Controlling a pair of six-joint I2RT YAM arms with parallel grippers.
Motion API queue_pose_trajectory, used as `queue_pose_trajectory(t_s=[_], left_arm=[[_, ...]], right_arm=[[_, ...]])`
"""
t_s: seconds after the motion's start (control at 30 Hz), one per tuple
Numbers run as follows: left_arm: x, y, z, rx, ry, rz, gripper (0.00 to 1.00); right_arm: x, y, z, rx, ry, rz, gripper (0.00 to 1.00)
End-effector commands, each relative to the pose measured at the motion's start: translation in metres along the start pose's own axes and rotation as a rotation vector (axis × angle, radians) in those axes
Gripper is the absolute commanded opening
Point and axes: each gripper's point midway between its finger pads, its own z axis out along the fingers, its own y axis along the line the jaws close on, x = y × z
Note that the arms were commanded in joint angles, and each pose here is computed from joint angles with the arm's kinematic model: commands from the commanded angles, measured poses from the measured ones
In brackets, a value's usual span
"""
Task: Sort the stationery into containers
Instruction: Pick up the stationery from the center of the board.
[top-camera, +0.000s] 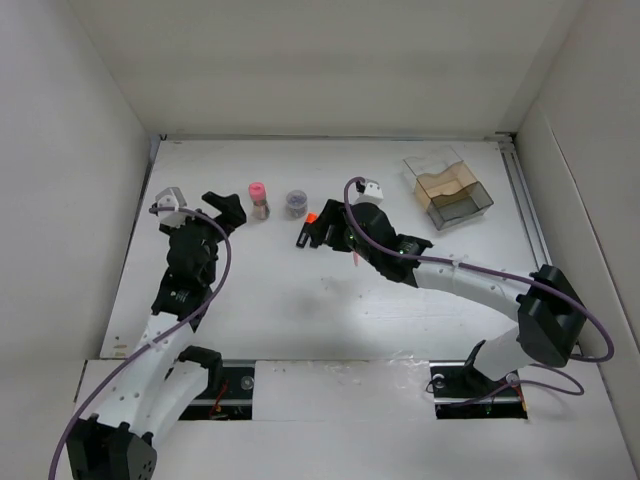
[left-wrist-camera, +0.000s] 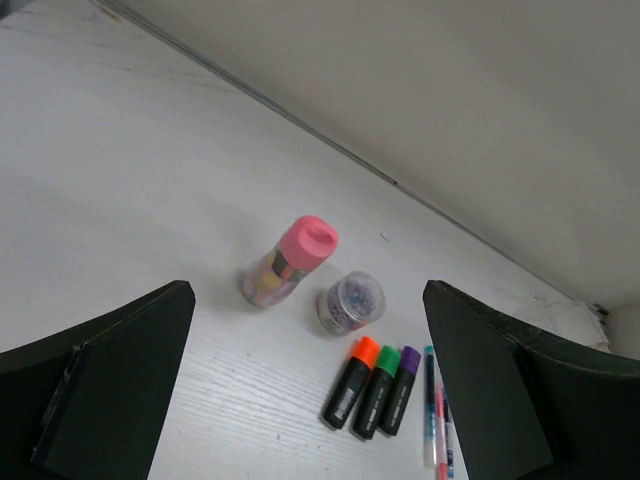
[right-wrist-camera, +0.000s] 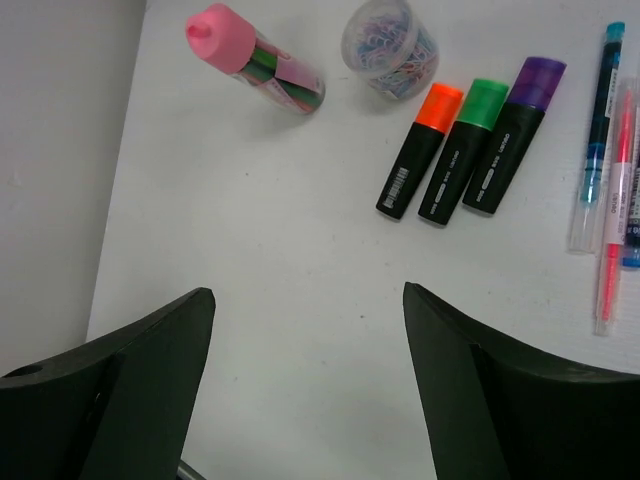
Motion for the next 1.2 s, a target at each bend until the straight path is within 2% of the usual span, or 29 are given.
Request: queue_pose_trajectory(t_s=[0.0,0.07,0.13,0.17,0.23,0.27,0.37,0.4,0.5,0.53,0.67,0.77,0.8,0.87,0.97,1.0,1.03,1.07,1.1,1.13,1.17], left_arm=[[0.017,-0.010,-0.004,0.077,0.040,-0.099,1.00],[0.043,-0.046,-0.010,0.270,0.189,-0.092,1.00],[0.056,-0.067,-0.015,0.396,0.275,-0.046,1.00],[0.061,-0.072,-0.020,0.432,0.300,-0.063,1.00],[0.060,-0.072,-0.023,0.453,0.272,-0.079,1.00],[0.055,-0.072,-0.032,0.481,0.235,-0.111,1.00],[0.047,-0.062,-0.048,0.494,0.150,-0.172,1.00],[0.046,-0.059,-0.052,0.496,0.134,-0.200,1.00],[0.048,-0.053,-0.066,0.525,0.109,-0.183,1.00],[0.050,-0.051,-0.069,0.536,0.107,-0.133,1.00],[0.051,-0.026,-0.077,0.466,0.053,-0.087,1.00],[0.041,-0.010,-0.086,0.441,-0.052,-0.112,1.00],[0.038,-0.006,-0.088,0.421,-0.065,-0.171,1.00],[0.033,0.012,-0.088,0.342,-0.113,-0.241,1.00],[0.039,0.025,-0.084,0.293,-0.132,-0.204,1.00],[0.039,0.028,-0.082,0.269,-0.123,-0.199,1.00],[0.041,0.032,-0.079,0.235,-0.109,-0.191,1.00],[0.044,0.034,-0.074,0.191,-0.068,-0.191,1.00],[0.047,0.036,-0.070,0.165,-0.049,-0.182,1.00],[0.050,0.038,-0.066,0.139,-0.030,-0.172,1.00],[0.055,0.042,-0.060,0.095,0.008,-0.153,1.00]], right_arm=[[-0.020,0.010,-0.002,-0.033,-0.072,0.011,0.82],[-0.018,0.006,0.001,-0.017,-0.074,0.008,0.82],[-0.018,0.006,0.001,-0.017,-0.074,0.008,0.82],[-0.021,0.008,-0.001,-0.029,-0.084,0.014,0.73],[-0.021,0.004,-0.004,-0.031,-0.101,0.019,0.63],[-0.029,0.007,-0.008,-0.038,-0.127,0.028,0.47],[-0.034,0.002,-0.010,-0.014,-0.153,0.021,0.25],[-0.034,0.002,-0.010,-0.014,-0.153,0.021,0.11],[-0.029,0.001,-0.007,-0.015,-0.138,0.006,0.00],[-0.032,0.004,-0.007,-0.021,-0.143,0.009,0.00],[-0.024,0.009,0.005,-0.031,-0.110,-0.009,0.00],[-0.024,0.031,0.018,-0.078,-0.071,-0.019,0.00],[-0.037,0.051,0.020,-0.114,-0.084,-0.009,0.00],[-0.025,0.056,0.042,-0.109,-0.035,-0.033,0.00],[-0.027,0.076,0.072,-0.098,-0.010,-0.053,0.00],[-0.027,0.080,0.079,-0.082,-0.018,-0.057,0.04],[-0.043,0.096,0.083,-0.087,-0.043,-0.050,0.14],[-0.030,0.088,0.104,-0.049,-0.023,-0.077,0.26],[-0.031,0.089,0.113,-0.036,-0.028,-0.095,0.55],[-0.048,0.105,0.115,-0.044,-0.056,-0.099,0.69],[-0.031,0.095,0.136,-0.012,-0.024,-0.141,0.80]])
